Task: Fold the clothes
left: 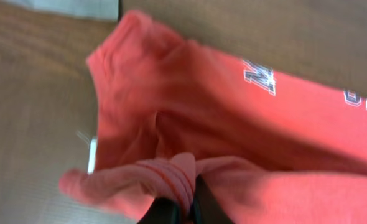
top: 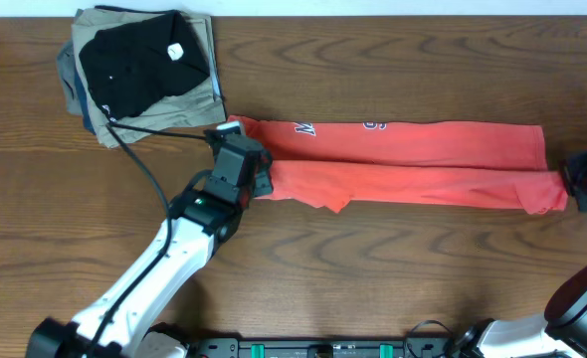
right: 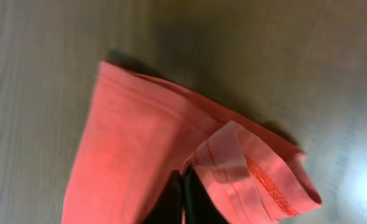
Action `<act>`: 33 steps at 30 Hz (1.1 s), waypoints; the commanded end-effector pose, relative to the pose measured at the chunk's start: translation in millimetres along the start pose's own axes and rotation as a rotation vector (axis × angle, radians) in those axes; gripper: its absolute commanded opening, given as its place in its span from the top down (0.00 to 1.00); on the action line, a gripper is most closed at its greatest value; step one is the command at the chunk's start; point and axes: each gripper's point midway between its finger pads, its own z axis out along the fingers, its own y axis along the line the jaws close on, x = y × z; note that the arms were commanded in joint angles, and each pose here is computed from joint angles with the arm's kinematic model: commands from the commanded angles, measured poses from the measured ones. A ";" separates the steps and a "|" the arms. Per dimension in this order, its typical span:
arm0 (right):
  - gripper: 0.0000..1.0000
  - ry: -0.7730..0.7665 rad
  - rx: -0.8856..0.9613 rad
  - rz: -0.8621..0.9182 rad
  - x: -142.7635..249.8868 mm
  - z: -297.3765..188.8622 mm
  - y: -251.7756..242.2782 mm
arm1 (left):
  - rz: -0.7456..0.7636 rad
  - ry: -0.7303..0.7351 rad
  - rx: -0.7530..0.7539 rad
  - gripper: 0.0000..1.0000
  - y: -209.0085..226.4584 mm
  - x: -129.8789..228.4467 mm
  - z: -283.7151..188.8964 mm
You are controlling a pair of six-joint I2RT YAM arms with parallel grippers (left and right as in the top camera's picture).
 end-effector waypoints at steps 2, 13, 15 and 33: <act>0.72 -0.034 0.013 -0.066 4.0 2.1 19.9 | 0.000 -0.029 -0.070 0.68 9.6 -6.6 16.6; 0.01 0.049 0.052 -0.123 21.3 -5.6 20.4 | 0.011 0.100 -0.021 0.10 7.4 18.0 -2.9; 0.01 0.091 0.066 -0.119 28.9 -9.9 18.4 | 0.009 0.171 0.048 0.10 -2.7 30.9 -11.4; 0.01 0.463 -0.011 -0.353 127.8 -24.2 30.3 | 0.073 0.454 0.199 0.29 -30.2 98.6 29.5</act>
